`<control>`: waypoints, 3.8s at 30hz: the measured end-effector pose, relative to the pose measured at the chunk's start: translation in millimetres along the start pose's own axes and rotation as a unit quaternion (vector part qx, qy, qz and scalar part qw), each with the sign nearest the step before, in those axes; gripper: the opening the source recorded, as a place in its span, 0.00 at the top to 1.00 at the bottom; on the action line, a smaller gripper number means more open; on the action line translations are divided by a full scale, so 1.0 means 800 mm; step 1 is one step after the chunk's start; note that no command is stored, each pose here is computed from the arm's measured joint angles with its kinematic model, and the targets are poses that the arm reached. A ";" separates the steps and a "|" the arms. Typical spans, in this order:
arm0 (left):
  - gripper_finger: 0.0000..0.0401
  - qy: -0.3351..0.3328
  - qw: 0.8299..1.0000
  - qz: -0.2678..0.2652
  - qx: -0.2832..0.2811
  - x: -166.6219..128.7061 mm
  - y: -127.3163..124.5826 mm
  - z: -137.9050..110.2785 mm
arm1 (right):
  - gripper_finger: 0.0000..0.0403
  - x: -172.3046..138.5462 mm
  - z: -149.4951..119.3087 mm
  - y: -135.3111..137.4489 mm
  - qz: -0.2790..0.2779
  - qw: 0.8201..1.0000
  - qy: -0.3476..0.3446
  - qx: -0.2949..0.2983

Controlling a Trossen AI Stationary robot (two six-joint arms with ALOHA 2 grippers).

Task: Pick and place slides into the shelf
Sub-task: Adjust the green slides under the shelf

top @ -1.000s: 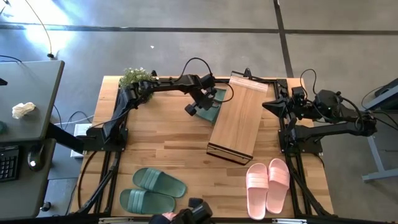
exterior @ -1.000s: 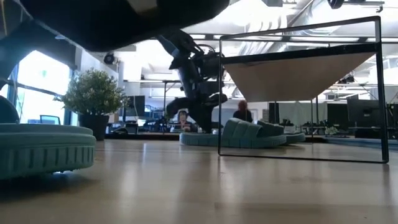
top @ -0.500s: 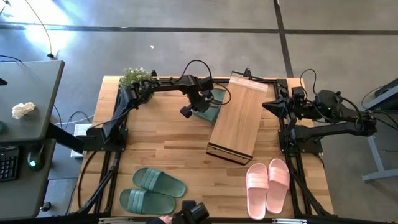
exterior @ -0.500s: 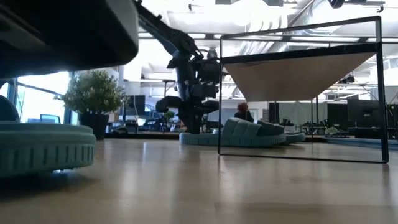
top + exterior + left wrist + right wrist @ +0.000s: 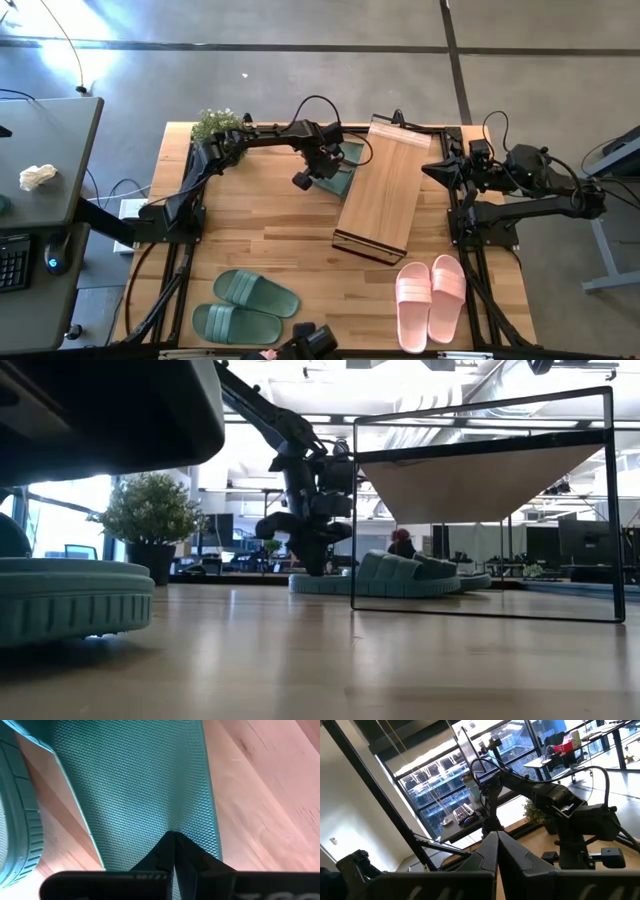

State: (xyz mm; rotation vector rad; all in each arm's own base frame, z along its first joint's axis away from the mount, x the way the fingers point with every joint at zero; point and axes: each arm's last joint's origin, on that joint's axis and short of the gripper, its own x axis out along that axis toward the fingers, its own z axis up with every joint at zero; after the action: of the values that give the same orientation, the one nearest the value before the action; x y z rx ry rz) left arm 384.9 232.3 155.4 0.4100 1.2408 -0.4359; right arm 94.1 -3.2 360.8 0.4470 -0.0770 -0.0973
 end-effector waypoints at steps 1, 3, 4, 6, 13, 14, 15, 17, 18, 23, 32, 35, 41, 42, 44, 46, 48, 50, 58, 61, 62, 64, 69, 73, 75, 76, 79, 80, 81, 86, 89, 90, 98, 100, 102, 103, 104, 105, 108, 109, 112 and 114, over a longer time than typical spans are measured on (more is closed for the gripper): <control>1.00 -0.002 1.000 0.001 -0.003 0.000 0.000 0.000 | 1.00 0.000 0.000 0.000 0.000 1.000 0.000 0.000; 1.00 -0.007 1.000 0.001 -0.005 0.000 0.001 0.001 | 1.00 0.000 0.000 0.000 0.000 1.000 0.000 0.000; 1.00 -0.008 1.000 0.003 -0.004 0.000 0.001 0.001 | 1.00 0.000 0.000 0.000 0.000 1.000 0.000 0.000; 1.00 -0.012 1.000 0.007 -0.003 0.000 0.002 0.002 | 1.00 0.000 0.000 0.000 -0.002 1.000 -0.001 0.000; 1.00 -0.014 0.999 0.013 -0.044 -0.010 0.007 0.007 | 1.00 0.000 0.000 0.000 -0.004 1.000 -0.002 0.000; 1.00 -0.013 0.998 0.011 -0.055 -0.017 0.008 0.009 | 1.00 0.000 0.000 0.000 -0.004 1.000 -0.002 0.000; 1.00 -0.010 0.998 0.007 -0.064 -0.025 0.009 0.011 | 1.00 0.000 0.000 0.000 -0.005 1.000 -0.002 0.000; 1.00 -0.003 0.997 -0.004 -0.080 -0.042 0.009 0.016 | 1.00 0.000 0.000 0.000 -0.005 1.000 -0.002 0.002; 1.00 -0.002 0.996 -0.006 -0.088 -0.052 0.009 0.019 | 1.00 0.000 0.000 0.000 -0.005 1.000 -0.002 0.002; 1.00 0.016 0.987 -0.012 -0.161 -0.096 0.011 0.023 | 1.00 0.000 0.000 0.000 -0.005 1.000 -0.002 0.014; 1.00 0.151 0.941 0.007 -0.301 -0.140 0.010 -0.024 | 1.00 0.000 0.000 0.000 0.003 1.000 0.001 0.012; 1.00 0.138 0.937 -0.012 -0.322 -0.145 0.012 -0.040 | 1.00 0.000 0.000 0.000 0.003 1.000 0.001 0.011; 1.00 0.114 0.919 -0.015 -0.378 -0.153 0.006 -0.074 | 1.00 0.000 0.000 0.000 0.003 1.000 0.001 0.011; 1.00 0.130 0.912 -0.015 -0.388 -0.152 0.001 -0.080 | 1.00 0.000 0.000 0.000 0.003 1.000 0.002 0.010; 1.00 0.161 0.902 -0.009 -0.399 -0.151 -0.011 -0.086 | 1.00 0.000 0.000 0.000 0.003 1.000 0.003 0.009; 1.00 0.173 0.898 0.006 -0.405 -0.153 -0.029 -0.085 | 1.00 0.000 -0.001 0.000 0.002 1.000 0.004 0.002; 1.00 0.160 0.898 0.028 -0.408 -0.147 -0.043 -0.080 | 1.00 0.000 -0.001 0.000 0.002 1.000 0.004 -0.001; 1.00 0.120 0.901 0.052 -0.414 -0.132 -0.054 -0.076 | 1.00 0.000 -0.001 0.000 0.002 1.000 0.004 -0.001; 1.00 -0.010 0.883 0.066 -0.465 -0.058 -0.079 -0.069 | 1.00 0.000 -0.001 0.000 0.001 1.000 0.004 0.001; 1.00 -0.022 0.876 0.051 -0.478 -0.036 -0.089 -0.066 | 1.00 0.000 -0.001 0.000 0.001 1.000 0.004 0.005; 1.00 -0.022 0.874 0.050 -0.483 -0.029 -0.092 -0.065 | 1.00 0.000 -0.001 0.000 0.001 1.000 0.004 0.005; 1.00 -0.034 0.869 0.053 -0.490 -0.019 -0.093 -0.062 | 1.00 0.000 -0.001 0.000 0.001 1.000 0.004 0.005; 1.00 -0.061 0.866 0.070 -0.491 -0.017 -0.089 -0.059 | 1.00 0.000 -0.001 0.000 0.001 1.000 0.004 0.011; 1.00 -0.080 0.854 0.106 -0.503 -0.019 -0.081 -0.057 | 1.00 0.000 -0.001 0.000 0.001 1.000 0.004 0.013; 1.00 -0.080 0.853 0.107 -0.504 -0.015 -0.080 -0.057 | 1.00 0.000 -0.001 0.000 0.001 1.000 0.004 0.013; 1.00 -0.079 0.853 0.106 -0.504 -0.012 -0.079 -0.058 | 1.00 0.000 -0.001 0.000 0.001 1.000 0.004 0.013; 1.00 -0.088 0.854 0.091 -0.504 -0.003 -0.077 -0.058 | 1.00 0.000 -0.001 0.000 0.001 1.000 0.004 0.013; 1.00 -0.095 0.855 0.086 -0.503 0.000 -0.076 -0.057 | 1.00 0.000 -0.001 0.000 0.001 1.000 0.004 0.013; 1.00 -0.099 0.856 0.081 -0.502 0.003 -0.076 -0.055 | 1.00 0.000 -0.001 0.000 0.001 1.000 0.004 0.013; 1.00 -0.137 0.853 0.091 -0.495 0.007 -0.069 -0.046 | 1.00 0.000 -0.001 0.000 0.001 1.000 0.004 0.013; 1.00 -0.162 0.851 0.086 -0.492 0.007 -0.067 -0.041 | 1.00 0.000 -0.001 0.000 0.001 1.000 0.004 0.014; 1.00 -0.168 0.850 0.089 -0.491 0.006 -0.065 -0.040 | 1.00 0.000 -0.001 0.000 0.001 1.000 0.004 0.013; 1.00 -0.200 0.853 0.100 -0.471 0.007 -0.063 -0.024 | 1.00 0.000 -0.001 -0.001 -0.001 1.000 0.007 0.013; 1.00 -0.211 0.854 0.093 -0.465 0.012 -0.063 -0.020 | 1.00 0.000 -0.002 -0.001 -0.001 1.000 0.007 0.014; 1.00 -0.210 0.856 0.092 -0.465 0.017 -0.062 -0.016 | 1.00 0.000 -0.002 -0.001 -0.001 1.000 0.010 0.018; 1.00 -0.205 0.857 0.094 -0.464 0.017 -0.062 -0.015 | 1.00 -0.001 -0.003 -0.001 -0.003 1.000 0.014 0.024; 1.00 -0.207 0.858 0.094 -0.461 0.015 -0.062 -0.013 | 1.00 -0.003 -0.004 -0.002 -0.005 0.999 0.018 0.027; 1.00 -0.211 0.858 0.094 -0.459 0.014 -0.061 -0.013 | 1.00 -0.004 -0.006 -0.003 -0.009 0.999 0.025 0.034; 1.00 -0.223 0.859 0.082 -0.454 0.015 -0.059 -0.010 | 1.00 -0.012 -0.014 -0.008 -0.027 0.997 0.056 0.056; 1.00 -0.228 0.860 0.079 -0.451 0.017 -0.059 -0.008 | 1.00 -0.016 -0.016 -0.010 -0.034 0.995 0.067 0.065; 1.00 -0.222 0.862 0.065 -0.452 0.025 -0.059 -0.008 | 1.00 -0.028 -0.028 -0.017 -0.069 0.988 0.108 0.091; 1.00 -0.223 0.863 0.059 -0.449 0.027 -0.059 -0.005 | 1.00 -0.037 -0.037 -0.022 -0.098 0.979 0.138 0.113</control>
State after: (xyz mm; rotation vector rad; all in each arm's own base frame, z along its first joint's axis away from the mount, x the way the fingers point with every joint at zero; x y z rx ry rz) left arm 362.8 192.7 130.3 -0.4040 0.8318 0.1813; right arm 66.2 -3.6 325.1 0.6901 0.2311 -0.2202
